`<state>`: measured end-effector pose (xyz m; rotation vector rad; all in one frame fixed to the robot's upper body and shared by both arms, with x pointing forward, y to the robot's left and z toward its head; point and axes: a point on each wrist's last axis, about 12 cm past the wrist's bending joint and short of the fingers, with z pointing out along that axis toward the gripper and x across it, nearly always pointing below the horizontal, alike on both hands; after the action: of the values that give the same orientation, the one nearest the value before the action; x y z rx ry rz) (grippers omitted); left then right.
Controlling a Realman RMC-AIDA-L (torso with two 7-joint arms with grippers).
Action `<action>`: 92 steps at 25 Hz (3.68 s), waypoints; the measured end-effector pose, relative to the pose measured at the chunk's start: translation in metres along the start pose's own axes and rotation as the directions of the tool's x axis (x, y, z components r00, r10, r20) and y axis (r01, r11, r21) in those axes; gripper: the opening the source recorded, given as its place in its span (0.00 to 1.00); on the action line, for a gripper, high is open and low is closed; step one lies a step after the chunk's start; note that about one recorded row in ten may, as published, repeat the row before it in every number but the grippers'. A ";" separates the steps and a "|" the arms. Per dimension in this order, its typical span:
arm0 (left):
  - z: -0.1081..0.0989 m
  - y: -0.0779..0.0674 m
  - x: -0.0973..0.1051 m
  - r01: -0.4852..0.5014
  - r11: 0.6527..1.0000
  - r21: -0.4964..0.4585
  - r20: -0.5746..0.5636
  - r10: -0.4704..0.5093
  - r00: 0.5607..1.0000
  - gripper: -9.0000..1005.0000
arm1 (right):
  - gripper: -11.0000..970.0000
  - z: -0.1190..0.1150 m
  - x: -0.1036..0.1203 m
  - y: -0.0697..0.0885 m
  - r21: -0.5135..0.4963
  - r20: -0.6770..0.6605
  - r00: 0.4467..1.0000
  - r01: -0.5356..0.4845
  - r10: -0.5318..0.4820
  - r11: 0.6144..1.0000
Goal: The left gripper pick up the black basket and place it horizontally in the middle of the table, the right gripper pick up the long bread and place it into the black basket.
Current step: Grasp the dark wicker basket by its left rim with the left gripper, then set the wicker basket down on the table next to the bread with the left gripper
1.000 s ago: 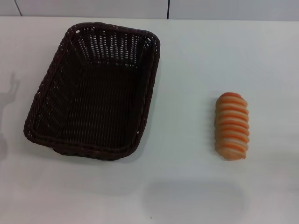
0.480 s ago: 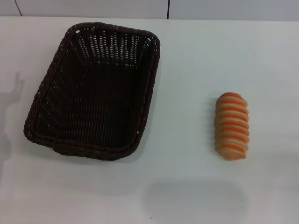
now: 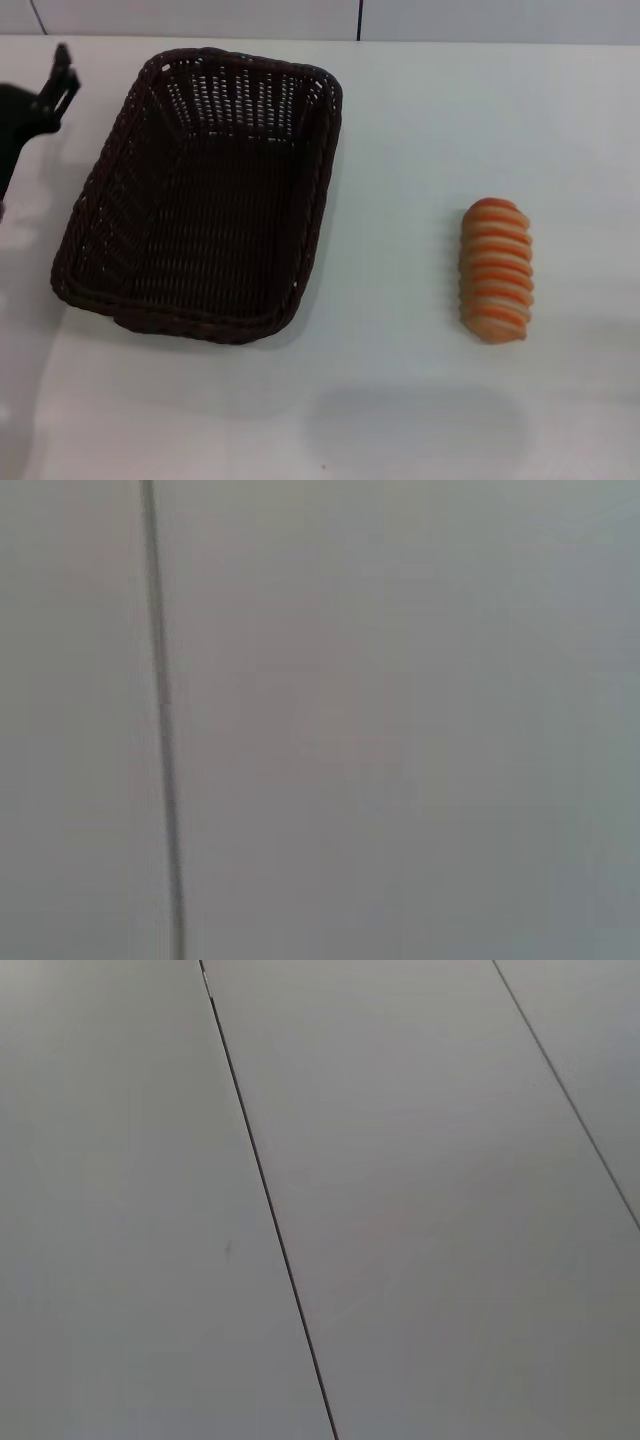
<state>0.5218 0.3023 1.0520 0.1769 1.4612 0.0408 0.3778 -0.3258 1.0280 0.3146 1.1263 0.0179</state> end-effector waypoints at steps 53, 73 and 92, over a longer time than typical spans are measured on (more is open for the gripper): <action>0.042 -0.035 -0.097 -0.019 0.941 0.337 -0.762 0.285 0.582 0.61 | 0.84 0.007 0.011 0.000 -0.021 -0.078 0.997 0.008 -0.009 1.000; 0.084 -0.029 -0.137 0.076 0.668 0.740 -0.460 0.422 0.781 0.25 | 0.84 0.006 0.010 0.000 -0.018 -0.070 0.998 0.007 -0.008 1.000; 0.089 -0.047 -0.148 0.122 0.312 0.942 -0.269 0.489 0.830 0.21 | 0.83 0.007 0.012 0.004 -0.036 -0.077 0.997 -0.005 0.002 0.999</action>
<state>0.5900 0.2273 1.1993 1.4620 1.8416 -0.6710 0.3901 -0.3212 1.0213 0.2858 1.2010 0.0535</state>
